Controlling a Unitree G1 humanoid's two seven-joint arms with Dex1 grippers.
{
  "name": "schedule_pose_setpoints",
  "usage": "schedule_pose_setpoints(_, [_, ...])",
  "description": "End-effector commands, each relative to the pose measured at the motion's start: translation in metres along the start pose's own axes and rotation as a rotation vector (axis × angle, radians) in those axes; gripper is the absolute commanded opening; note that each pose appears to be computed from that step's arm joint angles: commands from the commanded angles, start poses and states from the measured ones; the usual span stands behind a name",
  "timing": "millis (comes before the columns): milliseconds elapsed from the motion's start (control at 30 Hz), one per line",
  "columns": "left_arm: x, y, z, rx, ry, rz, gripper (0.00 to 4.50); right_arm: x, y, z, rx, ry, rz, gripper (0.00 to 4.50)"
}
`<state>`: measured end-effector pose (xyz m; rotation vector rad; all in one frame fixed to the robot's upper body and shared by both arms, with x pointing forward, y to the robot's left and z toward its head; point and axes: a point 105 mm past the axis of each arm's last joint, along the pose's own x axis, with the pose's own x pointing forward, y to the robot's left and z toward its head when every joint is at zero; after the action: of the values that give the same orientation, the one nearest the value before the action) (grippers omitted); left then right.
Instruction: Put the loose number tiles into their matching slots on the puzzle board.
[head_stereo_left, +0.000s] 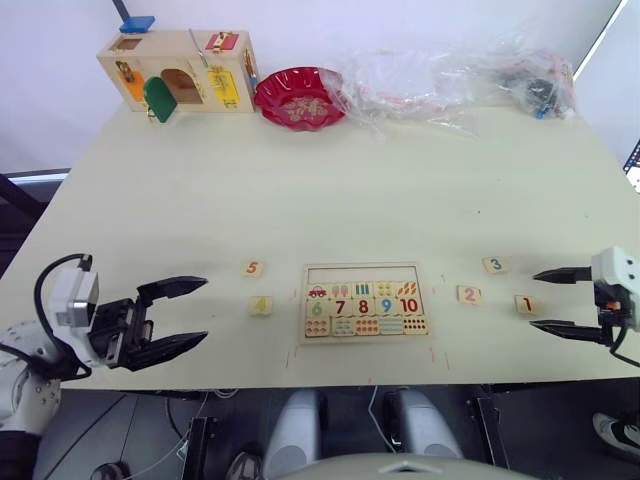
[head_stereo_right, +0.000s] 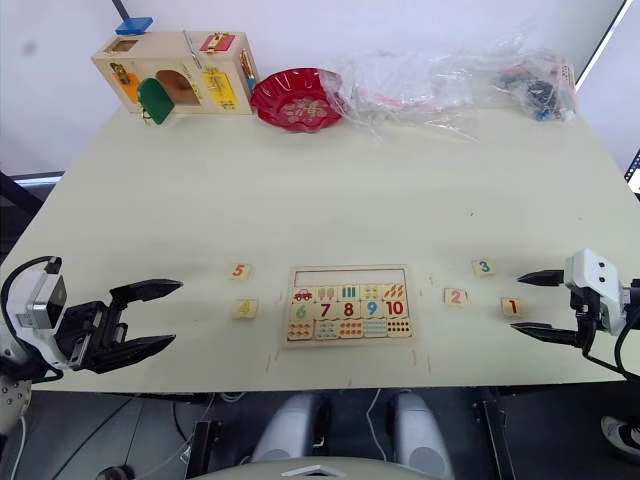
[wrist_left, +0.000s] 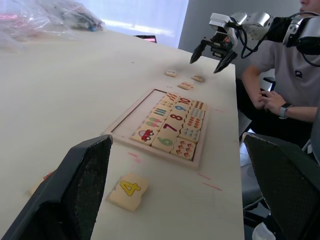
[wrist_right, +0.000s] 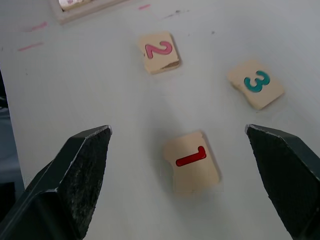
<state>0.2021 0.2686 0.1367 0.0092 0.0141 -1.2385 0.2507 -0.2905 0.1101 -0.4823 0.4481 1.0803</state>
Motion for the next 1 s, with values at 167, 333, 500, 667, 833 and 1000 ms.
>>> schedule_pose_setpoints(167, [0.0, -0.007, 0.002, 0.021, -0.014, -0.04, 4.45, 0.002, -0.012, -0.007, -0.028, 0.025, -0.007, 4.5])
schedule_pose_setpoints(333, [-0.002, -0.007, -0.002, 0.016, 0.006, -0.033, 4.49, 0.006, -0.015, -0.013, -0.023, 0.043, 0.014, 4.25])
schedule_pose_setpoints(500, [-0.002, -0.008, -0.002, 0.016, 0.007, -0.031, 4.5, 0.009, -0.016, -0.017, -0.032, 0.046, 0.016, 3.99])
schedule_pose_setpoints(667, [-0.001, -0.01, -0.002, 0.019, 0.004, -0.038, 4.5, 0.008, -0.016, -0.018, -0.034, 0.039, 0.012, 3.99])
schedule_pose_setpoints(833, [-0.002, -0.011, -0.004, 0.018, 0.012, -0.036, 4.5, 0.007, -0.015, -0.019, -0.045, 0.049, 0.02, 3.99])
schedule_pose_setpoints(1000, [-0.003, -0.011, -0.004, 0.017, 0.01, -0.031, 4.5, 0.007, -0.012, -0.021, -0.043, 0.055, 0.032, 3.99])
